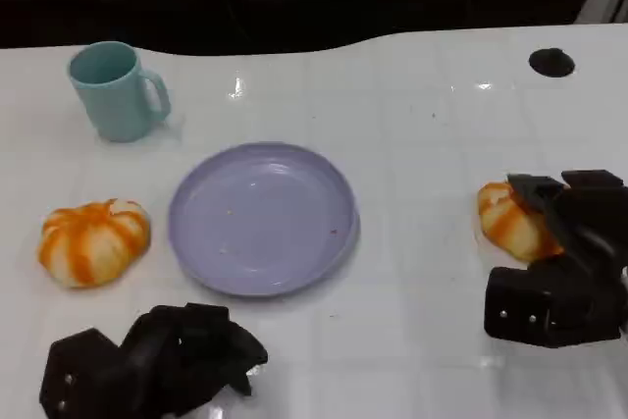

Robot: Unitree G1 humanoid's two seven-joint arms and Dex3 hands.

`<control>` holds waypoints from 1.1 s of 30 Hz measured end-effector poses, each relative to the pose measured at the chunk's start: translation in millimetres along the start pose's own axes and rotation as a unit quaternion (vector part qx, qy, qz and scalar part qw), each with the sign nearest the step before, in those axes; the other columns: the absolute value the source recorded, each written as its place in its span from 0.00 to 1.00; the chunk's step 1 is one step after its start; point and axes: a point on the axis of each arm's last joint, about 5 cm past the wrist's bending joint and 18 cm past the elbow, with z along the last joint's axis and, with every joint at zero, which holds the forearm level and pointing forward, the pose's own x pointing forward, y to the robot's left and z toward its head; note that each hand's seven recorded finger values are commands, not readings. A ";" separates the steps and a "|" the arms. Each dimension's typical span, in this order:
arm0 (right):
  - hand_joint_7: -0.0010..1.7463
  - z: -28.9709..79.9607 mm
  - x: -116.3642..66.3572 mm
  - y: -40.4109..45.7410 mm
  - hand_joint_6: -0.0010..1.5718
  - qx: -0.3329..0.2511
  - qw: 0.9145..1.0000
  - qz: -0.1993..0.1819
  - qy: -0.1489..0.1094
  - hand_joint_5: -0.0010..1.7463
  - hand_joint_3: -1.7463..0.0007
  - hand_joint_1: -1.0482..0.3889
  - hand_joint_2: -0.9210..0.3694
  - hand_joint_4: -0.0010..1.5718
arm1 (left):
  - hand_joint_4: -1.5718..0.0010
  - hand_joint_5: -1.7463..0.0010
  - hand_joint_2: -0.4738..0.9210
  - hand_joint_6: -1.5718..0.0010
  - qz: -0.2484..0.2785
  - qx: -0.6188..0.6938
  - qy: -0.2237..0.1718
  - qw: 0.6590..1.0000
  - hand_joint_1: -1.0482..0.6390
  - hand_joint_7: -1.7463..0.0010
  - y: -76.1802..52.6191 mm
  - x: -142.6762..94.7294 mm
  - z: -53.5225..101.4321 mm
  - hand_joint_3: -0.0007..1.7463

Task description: Grasp the bread from the table and place it into the plate.

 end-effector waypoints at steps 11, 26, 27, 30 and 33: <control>0.06 -1.2 6.4 6.0 0.89 0.039 0.997 -0.072 -0.012 0.99 1.00 0.66 0.03 0.54 | 0.42 0.14 0.94 0.12 0.000 0.001 0.000 1.000 0.00 0.64 -0.9 -0.2 0.1 0.00; 0.98 -0.7 7.8 10.8 0.43 0.060 0.991 -0.121 -0.022 1.00 0.99 0.70 0.02 0.56 | 0.42 0.14 0.93 0.12 -0.001 0.000 0.000 1.000 0.00 0.64 -1.5 -0.2 0.1 0.00; 0.99 0.3 7.8 11.1 0.44 0.065 0.989 -0.129 -0.026 1.00 0.99 0.72 0.03 0.57 | 0.42 0.14 0.93 0.12 -0.001 0.000 0.000 1.000 0.00 0.64 -1.5 -0.2 0.1 0.00; 1.00 5.7 8.1 11.8 0.45 0.087 0.983 -0.155 -0.041 1.00 0.99 0.74 0.03 0.58 | 0.43 0.14 0.93 0.12 -0.001 0.000 0.000 1.000 0.00 0.64 -1.9 -0.1 0.1 0.00; 0.95 11.8 8.7 10.5 0.49 0.103 0.979 -0.170 -0.053 1.00 0.58 0.73 0.27 0.59 | 0.43 0.14 0.93 0.12 -0.001 -0.001 -0.001 1.000 0.00 0.65 -2.5 0.2 0.0 0.00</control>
